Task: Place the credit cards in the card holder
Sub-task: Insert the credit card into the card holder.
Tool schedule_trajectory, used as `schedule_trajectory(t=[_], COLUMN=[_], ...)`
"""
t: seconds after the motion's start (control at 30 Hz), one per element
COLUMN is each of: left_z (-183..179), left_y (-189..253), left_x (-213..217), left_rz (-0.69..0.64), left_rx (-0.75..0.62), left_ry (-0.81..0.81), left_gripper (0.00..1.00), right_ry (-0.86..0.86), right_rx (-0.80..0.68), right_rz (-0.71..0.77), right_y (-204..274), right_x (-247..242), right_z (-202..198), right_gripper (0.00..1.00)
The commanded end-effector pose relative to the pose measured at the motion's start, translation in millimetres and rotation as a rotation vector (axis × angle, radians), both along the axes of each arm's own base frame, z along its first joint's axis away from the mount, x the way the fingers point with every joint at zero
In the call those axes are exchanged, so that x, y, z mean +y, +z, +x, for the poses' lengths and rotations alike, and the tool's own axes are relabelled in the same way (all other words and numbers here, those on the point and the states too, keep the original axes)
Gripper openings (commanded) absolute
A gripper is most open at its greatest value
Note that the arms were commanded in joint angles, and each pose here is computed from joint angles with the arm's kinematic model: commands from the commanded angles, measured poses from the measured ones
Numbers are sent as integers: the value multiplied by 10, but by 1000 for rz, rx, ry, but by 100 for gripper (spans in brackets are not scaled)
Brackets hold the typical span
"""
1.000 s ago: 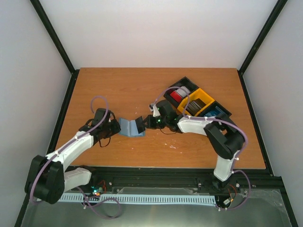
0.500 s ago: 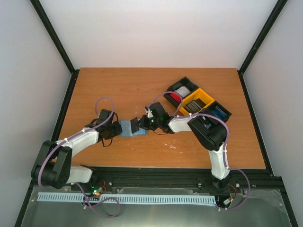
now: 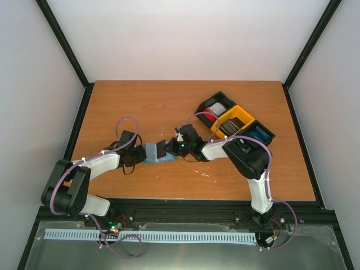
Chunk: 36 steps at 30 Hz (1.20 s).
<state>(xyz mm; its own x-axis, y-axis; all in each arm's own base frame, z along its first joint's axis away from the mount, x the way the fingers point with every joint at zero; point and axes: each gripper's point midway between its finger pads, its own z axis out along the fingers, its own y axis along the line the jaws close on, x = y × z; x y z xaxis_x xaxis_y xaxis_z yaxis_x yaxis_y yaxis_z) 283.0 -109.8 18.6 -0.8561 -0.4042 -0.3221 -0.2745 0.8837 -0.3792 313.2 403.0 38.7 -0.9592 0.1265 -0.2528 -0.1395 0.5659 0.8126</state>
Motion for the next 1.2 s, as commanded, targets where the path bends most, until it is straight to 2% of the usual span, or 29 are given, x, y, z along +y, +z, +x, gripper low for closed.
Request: schedule_trajectory(t=[0.0, 0.17, 0.43, 0.83, 1.07, 1.17], left_z=[-28, -19, -27, -28, -43, -43], left_y=[-46, -24, -20, 10, 26, 44], left_x=[-46, -53, -41, -68, -75, -64], left_rz=[-10, -15, -11, -25, -35, -31], left_rx=[9, 2, -1, -14, -19, -24], left_ry=[-31, -32, -30, -43, -44, -41], left_gripper=[5, 3, 3, 3, 3, 3], right_ry=[27, 56, 63, 74, 67, 37], right_rx=[23, 59, 108, 103, 107, 68], right_rz=[30, 83, 84, 63, 26, -21], right_y=[34, 65, -89, -156, -196, -147], right_x=[60, 113, 151, 323, 382, 291], right_z=[-96, -174, -205, -261, -297, -252], right_gripper=[3, 3, 3, 3, 7, 14])
